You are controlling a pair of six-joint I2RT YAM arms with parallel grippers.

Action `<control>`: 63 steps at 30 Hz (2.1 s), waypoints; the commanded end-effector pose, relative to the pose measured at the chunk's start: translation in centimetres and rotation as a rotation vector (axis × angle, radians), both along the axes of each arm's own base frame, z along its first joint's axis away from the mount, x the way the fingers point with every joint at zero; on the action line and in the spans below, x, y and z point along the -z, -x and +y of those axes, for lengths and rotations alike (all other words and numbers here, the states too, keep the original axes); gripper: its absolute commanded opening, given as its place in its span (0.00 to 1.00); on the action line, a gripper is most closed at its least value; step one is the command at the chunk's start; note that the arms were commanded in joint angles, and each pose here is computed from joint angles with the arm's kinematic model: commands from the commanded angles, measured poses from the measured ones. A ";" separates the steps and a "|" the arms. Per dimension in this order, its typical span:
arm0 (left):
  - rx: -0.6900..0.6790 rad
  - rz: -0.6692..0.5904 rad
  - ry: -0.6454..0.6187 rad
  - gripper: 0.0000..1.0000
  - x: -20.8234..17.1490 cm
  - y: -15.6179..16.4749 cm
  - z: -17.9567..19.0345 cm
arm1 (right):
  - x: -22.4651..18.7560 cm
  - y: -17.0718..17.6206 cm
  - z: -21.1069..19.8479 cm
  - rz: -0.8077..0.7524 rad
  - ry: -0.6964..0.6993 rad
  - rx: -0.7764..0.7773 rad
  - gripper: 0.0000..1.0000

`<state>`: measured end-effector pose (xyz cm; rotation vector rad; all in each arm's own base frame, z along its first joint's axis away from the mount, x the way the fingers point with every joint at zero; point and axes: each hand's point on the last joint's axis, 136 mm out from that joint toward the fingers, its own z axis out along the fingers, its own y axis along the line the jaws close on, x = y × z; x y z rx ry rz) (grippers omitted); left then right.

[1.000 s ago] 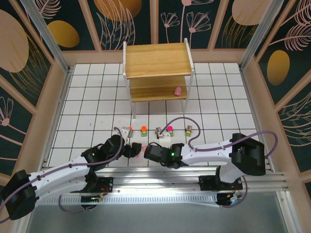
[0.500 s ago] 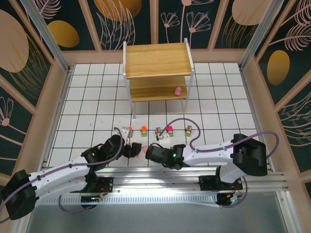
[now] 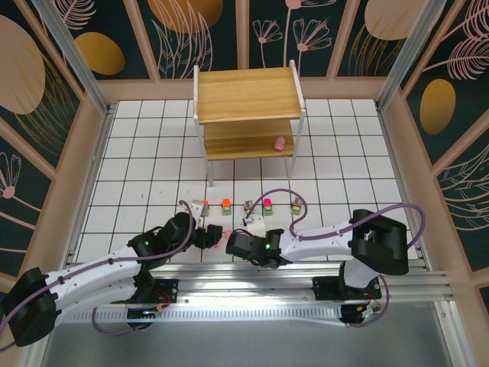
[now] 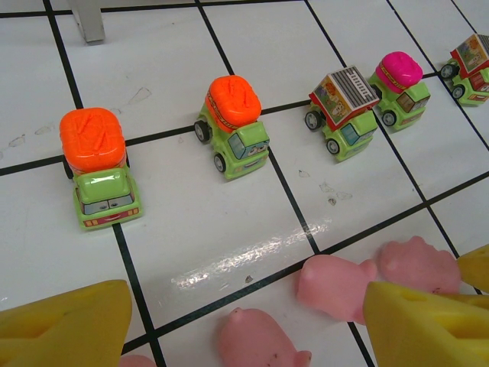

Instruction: Place and organize the plastic toys onto the shelf

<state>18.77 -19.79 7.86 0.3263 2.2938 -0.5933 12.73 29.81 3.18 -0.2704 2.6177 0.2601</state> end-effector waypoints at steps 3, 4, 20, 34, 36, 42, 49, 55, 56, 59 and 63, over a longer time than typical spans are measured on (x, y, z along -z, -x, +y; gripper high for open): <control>-0.001 -0.010 -0.001 0.79 0.1 0.0 0.0 | -0.4 -0.8 -0.3 -0.016 0.035 0.013 0.39; -0.001 -0.010 0.000 0.79 0.0 0.0 0.0 | -0.4 -0.9 -0.4 -0.017 0.033 0.017 0.38; 0.002 -0.005 -0.011 0.79 0.3 -0.1 -0.1 | -1.9 -2.7 -0.2 -0.037 -0.052 0.029 0.36; 0.000 -0.008 -0.008 0.80 0.2 -0.1 0.0 | -1.2 -3.9 -1.1 -0.012 -0.034 0.040 0.35; 0.001 -0.008 -0.007 0.80 0.2 -0.1 0.0 | -1.2 -4.3 -1.0 -0.013 -0.035 0.040 0.35; 0.001 -0.007 -0.007 0.80 0.2 -0.1 0.0 | -2.0 -5.9 -0.8 -0.037 -0.043 0.037 0.35; -0.004 -0.012 -0.008 0.80 0.2 -0.1 0.0 | -4.0 -6.2 -0.6 -0.073 -0.111 0.021 0.38; -0.003 -0.011 -0.007 0.80 0.2 -0.1 0.0 | -4.5 -6.1 0.3 -0.066 -0.189 -0.016 0.50; -0.004 -0.011 -0.008 0.80 0.2 -0.1 0.1 | -4.3 -5.9 0.4 -0.062 -0.192 -0.025 0.53; -0.004 -0.012 -0.008 0.80 0.2 -0.2 0.0 | -3.6 -5.9 0.3 -0.058 -0.192 -0.044 0.63; -0.004 -0.012 -0.008 0.80 0.2 -0.2 0.0 | -3.3 -6.0 0.3 -0.048 -0.238 -0.061 0.68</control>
